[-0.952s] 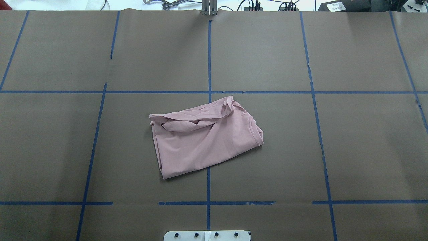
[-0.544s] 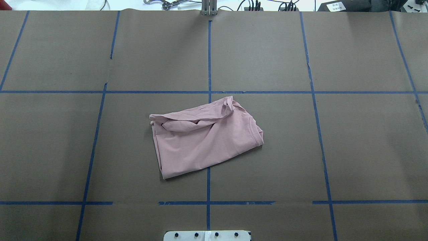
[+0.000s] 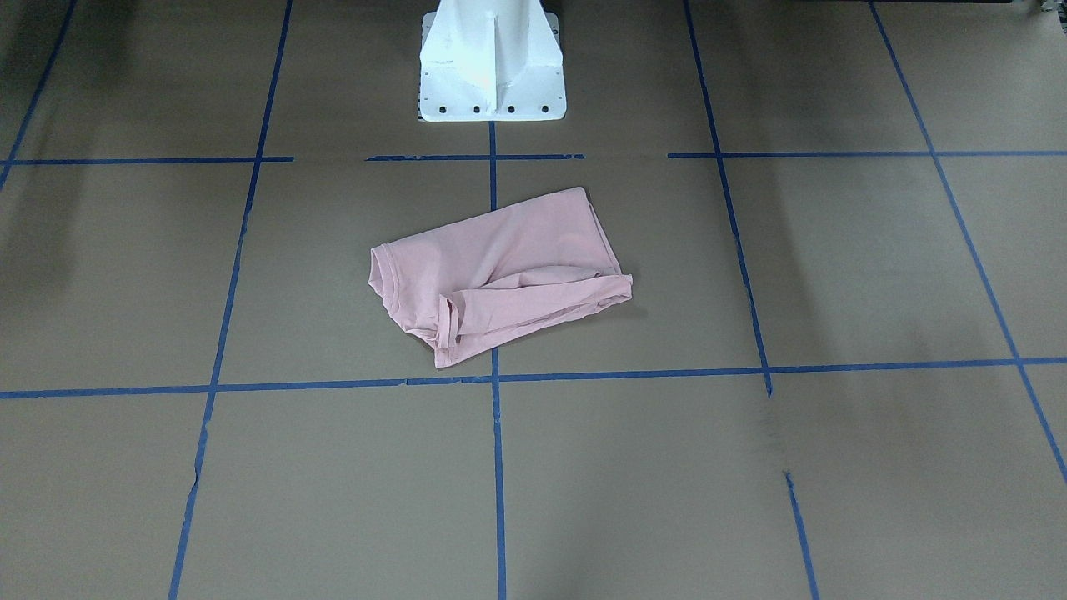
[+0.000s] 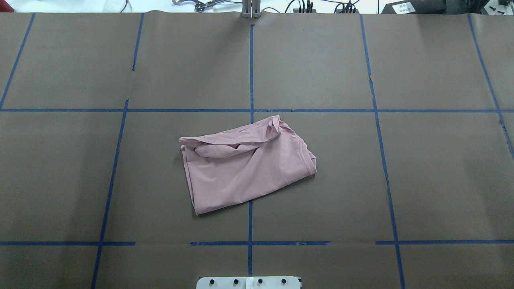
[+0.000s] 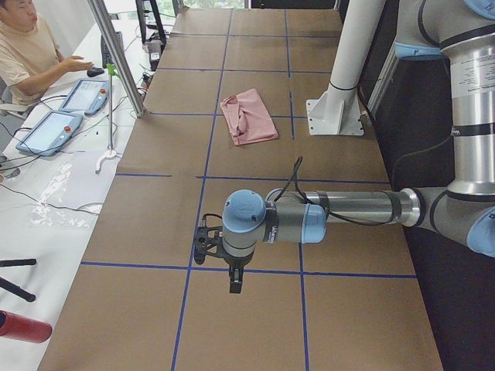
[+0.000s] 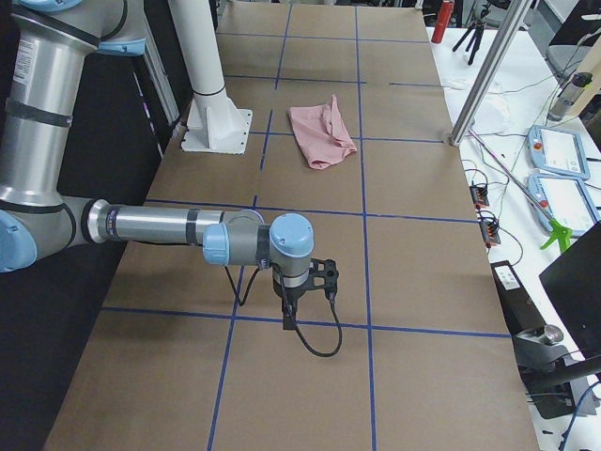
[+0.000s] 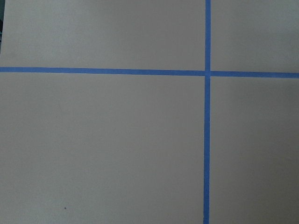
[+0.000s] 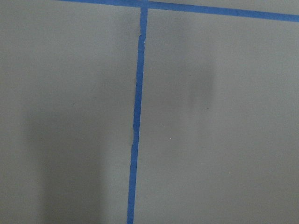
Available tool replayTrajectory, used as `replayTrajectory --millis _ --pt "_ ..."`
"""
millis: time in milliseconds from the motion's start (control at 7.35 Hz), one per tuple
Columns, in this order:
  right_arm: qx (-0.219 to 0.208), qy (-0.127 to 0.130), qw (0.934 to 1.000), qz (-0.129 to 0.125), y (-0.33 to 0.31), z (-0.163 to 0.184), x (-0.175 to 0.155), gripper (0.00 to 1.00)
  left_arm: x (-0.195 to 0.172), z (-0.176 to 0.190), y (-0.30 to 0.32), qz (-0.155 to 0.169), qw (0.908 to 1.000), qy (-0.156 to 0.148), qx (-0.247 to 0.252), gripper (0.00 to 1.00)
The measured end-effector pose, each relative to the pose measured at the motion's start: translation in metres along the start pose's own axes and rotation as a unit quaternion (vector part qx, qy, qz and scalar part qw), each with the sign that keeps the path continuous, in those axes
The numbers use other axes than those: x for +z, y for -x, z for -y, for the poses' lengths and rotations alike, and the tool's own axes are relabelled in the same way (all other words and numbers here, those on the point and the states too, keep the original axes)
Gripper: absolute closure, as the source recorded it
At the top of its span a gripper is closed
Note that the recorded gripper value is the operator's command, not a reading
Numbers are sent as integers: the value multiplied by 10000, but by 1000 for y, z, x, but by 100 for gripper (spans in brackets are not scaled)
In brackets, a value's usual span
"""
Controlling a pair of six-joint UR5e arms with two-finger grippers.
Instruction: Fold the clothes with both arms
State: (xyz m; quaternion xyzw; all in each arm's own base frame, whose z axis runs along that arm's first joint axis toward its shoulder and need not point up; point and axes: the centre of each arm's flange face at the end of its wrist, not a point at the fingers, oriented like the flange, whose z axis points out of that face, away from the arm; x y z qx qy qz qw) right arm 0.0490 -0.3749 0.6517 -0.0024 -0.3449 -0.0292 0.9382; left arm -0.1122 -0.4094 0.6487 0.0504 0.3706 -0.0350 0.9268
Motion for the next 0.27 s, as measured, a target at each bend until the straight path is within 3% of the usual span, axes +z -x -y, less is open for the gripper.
replayTrajectory --millis 272 --pt "-5 -7 10000 0 1 0 -1 0 -1 1 -1 0 10000 -16 15 0"
